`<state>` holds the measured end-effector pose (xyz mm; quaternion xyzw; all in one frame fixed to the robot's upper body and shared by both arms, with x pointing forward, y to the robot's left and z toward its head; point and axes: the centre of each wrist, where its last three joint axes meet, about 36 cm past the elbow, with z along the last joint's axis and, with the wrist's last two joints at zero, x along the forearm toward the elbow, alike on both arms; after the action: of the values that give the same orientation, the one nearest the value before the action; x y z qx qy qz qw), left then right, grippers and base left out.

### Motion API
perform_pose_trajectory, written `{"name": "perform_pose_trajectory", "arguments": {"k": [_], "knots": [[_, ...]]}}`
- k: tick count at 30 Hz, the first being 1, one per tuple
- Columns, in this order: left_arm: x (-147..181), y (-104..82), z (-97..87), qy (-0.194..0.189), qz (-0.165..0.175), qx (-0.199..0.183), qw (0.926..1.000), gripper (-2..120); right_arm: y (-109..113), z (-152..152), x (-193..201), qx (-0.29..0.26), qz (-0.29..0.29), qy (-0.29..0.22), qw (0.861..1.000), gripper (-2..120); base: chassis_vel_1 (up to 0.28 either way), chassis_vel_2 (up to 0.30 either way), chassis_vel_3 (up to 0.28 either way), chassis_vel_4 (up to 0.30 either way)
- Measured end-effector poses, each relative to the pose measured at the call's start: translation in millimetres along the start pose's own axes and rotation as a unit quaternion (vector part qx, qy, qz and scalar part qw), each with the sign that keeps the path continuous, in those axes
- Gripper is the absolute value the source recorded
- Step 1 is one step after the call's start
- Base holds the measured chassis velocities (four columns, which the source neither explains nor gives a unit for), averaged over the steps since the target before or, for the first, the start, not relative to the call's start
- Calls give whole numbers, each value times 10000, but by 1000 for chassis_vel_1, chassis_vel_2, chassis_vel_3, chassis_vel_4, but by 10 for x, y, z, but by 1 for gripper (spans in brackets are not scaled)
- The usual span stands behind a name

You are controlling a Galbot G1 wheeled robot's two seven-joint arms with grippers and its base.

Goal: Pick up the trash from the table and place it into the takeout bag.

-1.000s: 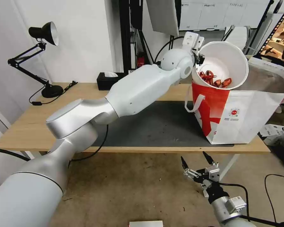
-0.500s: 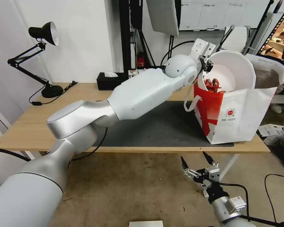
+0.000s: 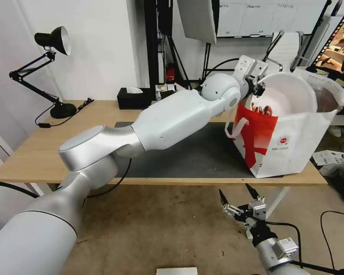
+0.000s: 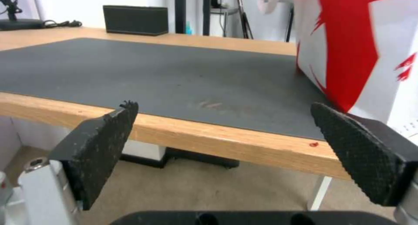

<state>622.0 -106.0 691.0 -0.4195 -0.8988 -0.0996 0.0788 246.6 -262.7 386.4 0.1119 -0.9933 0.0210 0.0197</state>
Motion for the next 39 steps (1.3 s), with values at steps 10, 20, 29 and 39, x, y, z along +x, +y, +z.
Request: {"name": "perform_pose_trajectory", "arguments": {"k": [10,20,29,39], "knots": [[-3,-30,96,76,-115,109,9998,65,0,0,0,0,0,0,10000,100,0,0,0,0],[442,124,102,-196,-402,211,9988,98,0,0,0,0,0,0,10000,100,0,0,0,0],[1626,526,905,-464,-1121,462,9915,100,-1,0,-1,1,1,-1,10000,100,0,0,0,0],[2906,616,1979,-813,-1950,617,9755,100,0,1,1,0,-1,2,10000,100,0,0,0,0]]}}
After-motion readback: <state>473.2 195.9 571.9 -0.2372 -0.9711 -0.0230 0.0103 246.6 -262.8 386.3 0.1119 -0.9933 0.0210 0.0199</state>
